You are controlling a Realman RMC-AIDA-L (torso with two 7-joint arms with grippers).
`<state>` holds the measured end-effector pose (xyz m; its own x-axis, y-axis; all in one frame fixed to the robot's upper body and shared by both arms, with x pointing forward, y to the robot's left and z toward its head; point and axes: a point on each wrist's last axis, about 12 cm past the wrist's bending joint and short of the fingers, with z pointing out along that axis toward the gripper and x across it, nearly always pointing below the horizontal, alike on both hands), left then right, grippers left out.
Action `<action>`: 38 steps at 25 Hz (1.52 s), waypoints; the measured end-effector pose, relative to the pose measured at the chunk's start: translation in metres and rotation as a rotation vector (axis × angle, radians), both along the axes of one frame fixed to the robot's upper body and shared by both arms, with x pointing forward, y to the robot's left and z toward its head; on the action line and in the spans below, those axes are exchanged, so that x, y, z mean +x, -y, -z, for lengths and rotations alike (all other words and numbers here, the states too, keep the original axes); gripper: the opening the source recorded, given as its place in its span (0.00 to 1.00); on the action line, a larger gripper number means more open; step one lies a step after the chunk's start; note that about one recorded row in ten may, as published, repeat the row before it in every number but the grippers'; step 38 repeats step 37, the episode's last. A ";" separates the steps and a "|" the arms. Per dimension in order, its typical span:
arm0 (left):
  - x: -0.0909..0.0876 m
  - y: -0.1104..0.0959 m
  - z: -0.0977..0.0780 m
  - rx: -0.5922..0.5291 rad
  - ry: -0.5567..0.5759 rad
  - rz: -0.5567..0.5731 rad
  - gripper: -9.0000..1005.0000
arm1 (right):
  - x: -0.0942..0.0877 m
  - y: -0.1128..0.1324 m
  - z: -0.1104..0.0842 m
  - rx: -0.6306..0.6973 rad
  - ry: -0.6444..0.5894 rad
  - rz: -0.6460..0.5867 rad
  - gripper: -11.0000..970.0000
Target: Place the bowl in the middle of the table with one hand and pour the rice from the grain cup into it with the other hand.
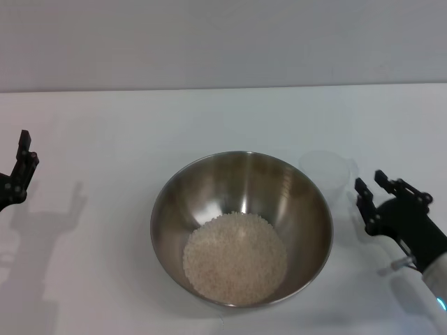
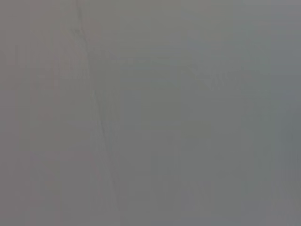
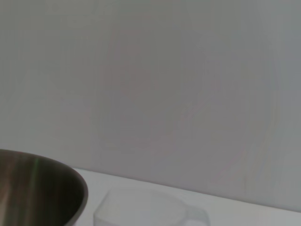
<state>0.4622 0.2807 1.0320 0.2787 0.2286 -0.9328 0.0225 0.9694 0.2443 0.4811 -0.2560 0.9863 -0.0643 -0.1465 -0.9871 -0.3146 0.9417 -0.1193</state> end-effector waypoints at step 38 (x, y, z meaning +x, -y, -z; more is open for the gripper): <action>-0.012 -0.021 0.013 -0.046 -0.068 -0.094 0.81 | -0.106 0.085 -0.031 0.164 0.423 0.520 0.84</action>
